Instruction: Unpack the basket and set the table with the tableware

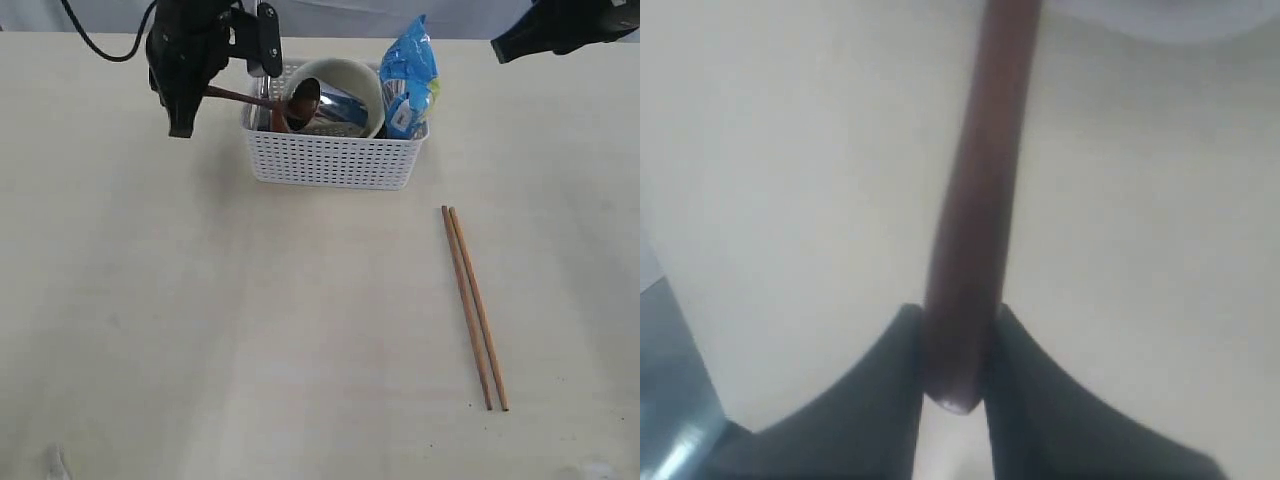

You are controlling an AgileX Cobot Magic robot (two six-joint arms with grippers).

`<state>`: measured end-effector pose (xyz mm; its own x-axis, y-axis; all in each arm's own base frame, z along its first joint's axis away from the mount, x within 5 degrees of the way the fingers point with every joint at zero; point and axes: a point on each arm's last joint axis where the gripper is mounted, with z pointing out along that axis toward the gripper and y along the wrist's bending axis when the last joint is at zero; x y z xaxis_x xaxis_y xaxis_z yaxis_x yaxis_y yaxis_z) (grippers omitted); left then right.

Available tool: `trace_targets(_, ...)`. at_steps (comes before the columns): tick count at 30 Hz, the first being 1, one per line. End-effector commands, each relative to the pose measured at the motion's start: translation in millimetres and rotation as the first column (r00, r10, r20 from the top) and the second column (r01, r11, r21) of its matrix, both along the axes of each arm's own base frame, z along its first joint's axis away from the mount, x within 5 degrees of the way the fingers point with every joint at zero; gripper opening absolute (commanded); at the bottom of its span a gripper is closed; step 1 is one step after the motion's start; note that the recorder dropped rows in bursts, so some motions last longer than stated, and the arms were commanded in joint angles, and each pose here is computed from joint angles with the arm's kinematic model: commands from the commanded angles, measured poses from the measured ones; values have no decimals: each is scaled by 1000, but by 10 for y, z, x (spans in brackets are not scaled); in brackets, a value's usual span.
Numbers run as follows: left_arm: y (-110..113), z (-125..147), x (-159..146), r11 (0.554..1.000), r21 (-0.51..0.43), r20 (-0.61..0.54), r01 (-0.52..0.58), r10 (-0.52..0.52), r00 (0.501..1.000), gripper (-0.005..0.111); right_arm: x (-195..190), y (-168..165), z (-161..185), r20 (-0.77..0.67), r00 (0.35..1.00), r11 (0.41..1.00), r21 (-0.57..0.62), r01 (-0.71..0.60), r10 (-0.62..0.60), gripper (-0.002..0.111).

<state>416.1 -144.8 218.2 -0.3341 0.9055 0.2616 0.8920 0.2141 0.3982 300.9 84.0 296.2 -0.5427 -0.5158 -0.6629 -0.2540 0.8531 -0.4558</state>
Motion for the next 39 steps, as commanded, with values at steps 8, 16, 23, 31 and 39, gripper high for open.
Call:
trace_targets(8, 84, 649, -179, 998, -59, 130, -6, 14, 991, 0, 14, 22, 40, 41, 999, 999, 29, -37, 35, 41)
trace_targets(16, 38, 900, -345, 976, -218, 132, -16, 46, 990, 0, 28, 84, 62, 73, 995, 993, 88, -79, 73, 41)
trace_targets(23, -46, 1077, -501, 927, -375, 99, 6, 33, 994, 0, -53, 300, 19, 62, 984, 981, 90, -175, 170, 41)
trace_targets(31, -43, 996, -619, 922, -383, 41, 45, -31, 999, 0, -378, 813, -124, -16, 878, 870, -127, -477, 479, 23)
trace_targets(39, -100, 1035, -700, 885, -464, 14, 32, -28, 1000, 0, -748, 1260, -139, -94, 695, 638, -327, -697, 712, 62)
